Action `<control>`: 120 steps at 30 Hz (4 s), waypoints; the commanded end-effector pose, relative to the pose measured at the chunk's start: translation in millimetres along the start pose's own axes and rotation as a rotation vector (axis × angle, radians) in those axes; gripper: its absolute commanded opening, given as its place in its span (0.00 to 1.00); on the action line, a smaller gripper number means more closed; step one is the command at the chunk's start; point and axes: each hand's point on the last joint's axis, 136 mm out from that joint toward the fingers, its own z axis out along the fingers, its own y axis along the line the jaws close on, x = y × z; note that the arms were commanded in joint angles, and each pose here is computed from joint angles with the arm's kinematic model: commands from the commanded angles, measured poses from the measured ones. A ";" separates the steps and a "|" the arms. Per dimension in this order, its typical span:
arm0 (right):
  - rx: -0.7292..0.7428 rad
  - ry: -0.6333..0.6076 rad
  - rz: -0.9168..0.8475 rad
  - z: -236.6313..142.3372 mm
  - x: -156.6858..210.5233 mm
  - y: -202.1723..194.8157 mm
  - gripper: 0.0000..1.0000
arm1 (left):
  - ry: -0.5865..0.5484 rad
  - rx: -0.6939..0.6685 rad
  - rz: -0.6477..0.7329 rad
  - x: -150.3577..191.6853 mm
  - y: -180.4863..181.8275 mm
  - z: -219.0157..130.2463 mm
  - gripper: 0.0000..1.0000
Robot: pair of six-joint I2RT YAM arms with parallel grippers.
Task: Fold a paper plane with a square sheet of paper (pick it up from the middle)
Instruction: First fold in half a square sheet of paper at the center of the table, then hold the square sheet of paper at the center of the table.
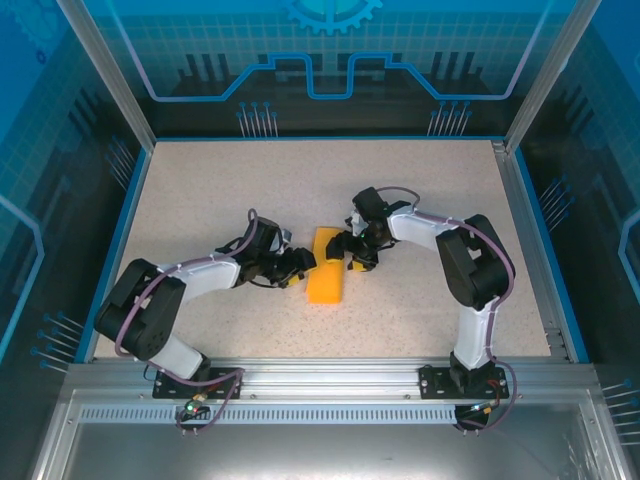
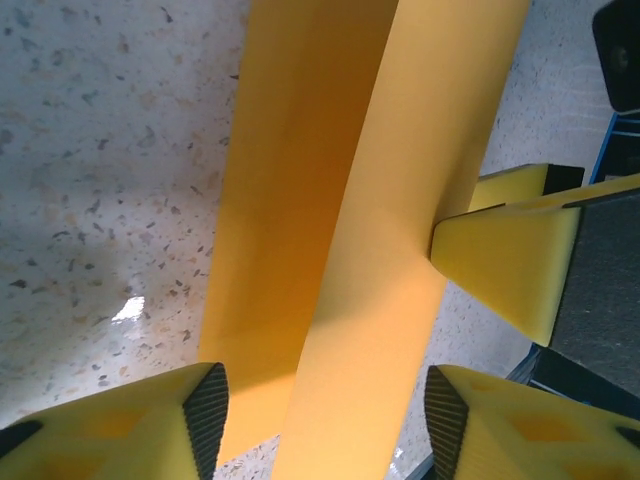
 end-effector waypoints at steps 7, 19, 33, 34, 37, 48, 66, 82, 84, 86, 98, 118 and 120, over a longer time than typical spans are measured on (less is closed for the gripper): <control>-0.047 0.019 0.001 -11.8 12.0 4.2 0.73 | 0.038 0.077 0.037 -0.1 -16.6 7.9 0.49; -0.061 0.013 0.010 -14.3 9.9 5.9 0.73 | 0.060 0.090 0.042 -0.9 -17.2 14.5 0.17; 0.047 -0.020 -0.018 -15.1 21.6 -8.2 0.58 | 0.058 0.008 0.046 -2.9 -3.0 18.1 0.07; 0.049 -0.014 -0.022 -12.4 22.4 -7.6 0.57 | 0.061 0.012 0.045 -2.9 -4.0 18.5 0.07; 0.066 -0.009 -0.018 -5.3 20.6 -8.8 0.55 | 0.057 0.007 0.054 -3.2 -5.2 16.4 0.07; 0.123 0.004 0.030 6.1 25.2 -26.4 0.46 | 0.025 -0.030 0.057 -5.3 -5.0 5.6 0.38; 0.194 0.030 0.051 1.9 26.8 -30.1 0.50 | -0.190 -0.106 0.094 -16.2 -8.9 -49.7 0.61; 0.214 0.029 0.052 -1.7 28.3 -30.8 0.52 | -0.233 -0.054 0.088 -19.5 -15.8 -56.5 0.65; 0.221 0.038 0.051 -0.7 27.6 -31.2 0.52 | -0.233 -0.053 0.085 -19.5 -16.5 -57.2 0.65; 0.225 0.040 0.048 -2.1 29.1 -31.3 0.51 | -0.237 -0.050 0.083 -20.3 -16.0 -57.0 0.65; 0.215 0.051 0.057 7.0 38.2 -37.2 0.53 | -0.236 -0.070 0.065 -20.4 -8.0 -62.1 0.65; 0.245 -0.034 0.175 4.5 13.3 -31.5 0.60 | -0.191 -0.078 0.022 -20.6 0.4 -47.5 0.66; 0.292 -0.036 0.181 5.0 14.5 -36.8 0.61 | -0.197 -0.080 0.022 -21.5 0.7 -47.8 0.66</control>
